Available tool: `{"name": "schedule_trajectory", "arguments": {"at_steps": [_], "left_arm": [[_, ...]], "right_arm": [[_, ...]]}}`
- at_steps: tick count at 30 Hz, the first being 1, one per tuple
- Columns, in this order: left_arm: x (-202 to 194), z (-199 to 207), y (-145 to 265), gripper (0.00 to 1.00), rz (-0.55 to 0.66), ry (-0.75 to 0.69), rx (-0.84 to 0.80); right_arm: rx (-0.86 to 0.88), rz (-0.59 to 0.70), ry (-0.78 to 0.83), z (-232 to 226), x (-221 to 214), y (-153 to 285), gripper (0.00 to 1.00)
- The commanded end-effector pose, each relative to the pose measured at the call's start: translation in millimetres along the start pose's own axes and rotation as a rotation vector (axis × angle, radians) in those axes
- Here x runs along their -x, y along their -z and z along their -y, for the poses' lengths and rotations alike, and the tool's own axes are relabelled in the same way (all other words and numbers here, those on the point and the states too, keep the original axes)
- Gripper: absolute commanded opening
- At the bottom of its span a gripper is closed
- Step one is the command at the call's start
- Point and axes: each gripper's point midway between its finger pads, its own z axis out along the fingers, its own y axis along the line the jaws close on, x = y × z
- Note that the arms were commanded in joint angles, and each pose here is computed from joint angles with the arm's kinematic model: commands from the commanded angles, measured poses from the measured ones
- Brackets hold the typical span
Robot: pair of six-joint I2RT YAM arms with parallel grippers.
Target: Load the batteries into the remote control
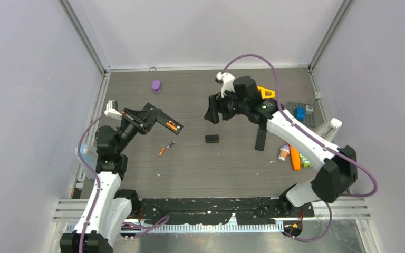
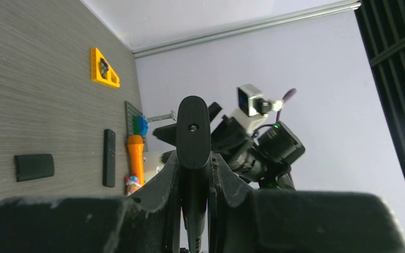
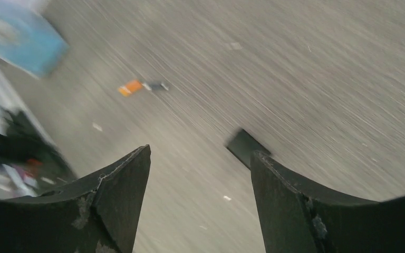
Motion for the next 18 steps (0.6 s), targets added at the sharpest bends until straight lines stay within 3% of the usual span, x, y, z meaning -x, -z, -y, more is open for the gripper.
{"name": "schedule_trajectory", "arguments": {"at_steps": [1,9,18], "left_arm": [[10.3,-10.7,6.2,0.0,0.032,-0.044,0.039],[22.4,-40.5,5.1,0.0,0.041,0.035,0.112],[30.2,-49.8,-0.1,0.0,0.023,0.052,0.133]], "right_arm": [[-0.091,-0.277,0.429,54.5,-50.6,-14.0,0.74],[-0.094,-0.543,0.587,97.2,-100.8,-49.0,0.73],[-0.058,-0.643,0.712,106.3,-132.3,-74.9,0.72]]}}
